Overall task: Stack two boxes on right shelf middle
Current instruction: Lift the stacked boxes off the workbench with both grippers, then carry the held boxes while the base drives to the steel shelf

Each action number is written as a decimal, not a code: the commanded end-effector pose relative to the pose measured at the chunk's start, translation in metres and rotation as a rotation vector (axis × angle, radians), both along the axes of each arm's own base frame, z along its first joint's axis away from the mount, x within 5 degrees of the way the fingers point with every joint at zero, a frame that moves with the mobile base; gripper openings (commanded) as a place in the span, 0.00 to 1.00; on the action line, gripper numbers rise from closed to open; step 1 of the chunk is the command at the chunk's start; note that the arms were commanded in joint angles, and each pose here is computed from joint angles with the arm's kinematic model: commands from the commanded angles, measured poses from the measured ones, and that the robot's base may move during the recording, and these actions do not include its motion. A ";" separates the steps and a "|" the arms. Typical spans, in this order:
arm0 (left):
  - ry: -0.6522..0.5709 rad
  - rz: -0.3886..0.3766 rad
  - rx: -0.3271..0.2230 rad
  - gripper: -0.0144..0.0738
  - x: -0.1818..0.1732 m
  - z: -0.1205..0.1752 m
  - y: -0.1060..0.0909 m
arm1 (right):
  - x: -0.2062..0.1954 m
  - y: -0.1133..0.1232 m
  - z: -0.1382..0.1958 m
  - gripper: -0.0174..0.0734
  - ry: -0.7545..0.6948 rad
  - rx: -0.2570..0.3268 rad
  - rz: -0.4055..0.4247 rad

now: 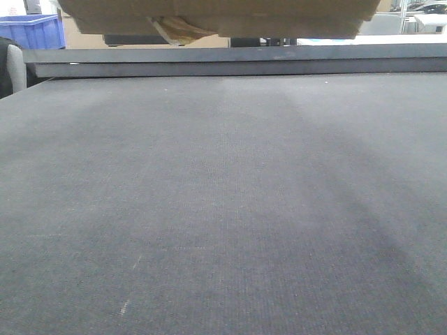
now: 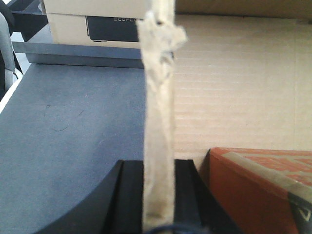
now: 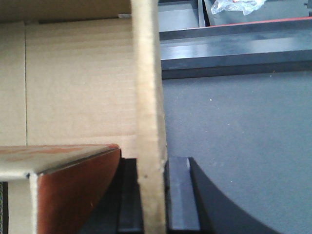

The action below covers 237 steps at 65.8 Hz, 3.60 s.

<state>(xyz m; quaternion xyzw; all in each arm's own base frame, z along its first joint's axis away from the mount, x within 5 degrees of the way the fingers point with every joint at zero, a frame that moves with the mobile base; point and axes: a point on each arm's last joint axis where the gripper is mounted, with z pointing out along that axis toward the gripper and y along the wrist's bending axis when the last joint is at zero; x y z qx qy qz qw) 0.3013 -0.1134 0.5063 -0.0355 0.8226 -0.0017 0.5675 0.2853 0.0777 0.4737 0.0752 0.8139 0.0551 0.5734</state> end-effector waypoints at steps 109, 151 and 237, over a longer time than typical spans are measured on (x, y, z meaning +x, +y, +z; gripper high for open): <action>-0.107 0.047 0.043 0.04 -0.006 0.020 0.014 | -0.003 -0.008 0.019 0.01 -0.144 -0.093 -0.011; -0.102 0.046 0.046 0.04 -0.004 0.019 0.012 | -0.003 -0.007 0.019 0.01 -0.147 -0.092 -0.009; -0.103 0.047 0.047 0.04 -0.004 0.019 0.013 | -0.003 -0.007 0.019 0.01 -0.147 -0.092 -0.009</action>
